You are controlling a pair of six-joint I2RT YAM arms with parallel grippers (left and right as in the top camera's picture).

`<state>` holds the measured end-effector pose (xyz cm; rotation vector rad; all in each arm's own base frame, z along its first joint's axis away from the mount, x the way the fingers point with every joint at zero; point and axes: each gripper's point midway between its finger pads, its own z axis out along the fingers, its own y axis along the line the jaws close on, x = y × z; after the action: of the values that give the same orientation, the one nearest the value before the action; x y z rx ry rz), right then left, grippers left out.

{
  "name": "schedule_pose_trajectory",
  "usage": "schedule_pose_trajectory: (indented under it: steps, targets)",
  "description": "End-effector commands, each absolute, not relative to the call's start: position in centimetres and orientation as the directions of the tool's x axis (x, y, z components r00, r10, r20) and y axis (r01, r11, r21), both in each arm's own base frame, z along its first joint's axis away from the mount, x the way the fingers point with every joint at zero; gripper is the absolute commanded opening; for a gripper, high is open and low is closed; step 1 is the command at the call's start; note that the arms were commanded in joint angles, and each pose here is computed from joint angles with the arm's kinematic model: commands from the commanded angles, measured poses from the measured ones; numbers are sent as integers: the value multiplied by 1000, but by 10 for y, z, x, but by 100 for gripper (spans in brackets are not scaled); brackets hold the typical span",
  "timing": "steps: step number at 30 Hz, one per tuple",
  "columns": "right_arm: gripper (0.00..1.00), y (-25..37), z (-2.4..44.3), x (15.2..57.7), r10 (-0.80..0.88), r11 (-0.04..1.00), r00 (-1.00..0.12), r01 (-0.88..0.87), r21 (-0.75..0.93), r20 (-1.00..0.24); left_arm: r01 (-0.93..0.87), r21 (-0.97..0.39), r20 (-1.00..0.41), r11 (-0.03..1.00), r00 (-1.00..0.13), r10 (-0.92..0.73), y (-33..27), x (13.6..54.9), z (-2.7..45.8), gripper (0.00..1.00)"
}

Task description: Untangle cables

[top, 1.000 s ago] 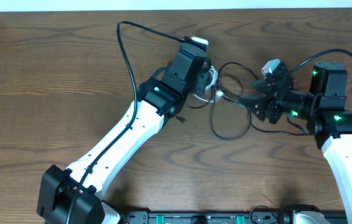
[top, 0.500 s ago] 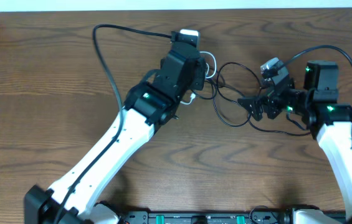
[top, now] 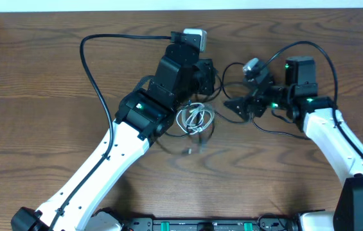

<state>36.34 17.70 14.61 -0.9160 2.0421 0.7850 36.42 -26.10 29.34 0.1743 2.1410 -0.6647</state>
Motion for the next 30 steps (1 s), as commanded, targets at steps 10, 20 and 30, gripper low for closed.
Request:
schedule_pose_trajectory:
  steps: [10,20,30]
  targets:
    - [99,197,139,363,-301,626,-572,-722,294,-763,275,-323,-780,905,-619,-90,-238,365,284,8]
    - [99,241,135,347,-353,607,-548,-751,260,-758,-117,55,-777,992,-629,-31,-133,371,249,8]
    - [99,261,112,341,-70,724,-846,-407,557,-528,-320,97,-673,942,-719,-175,-71,377,204,33]
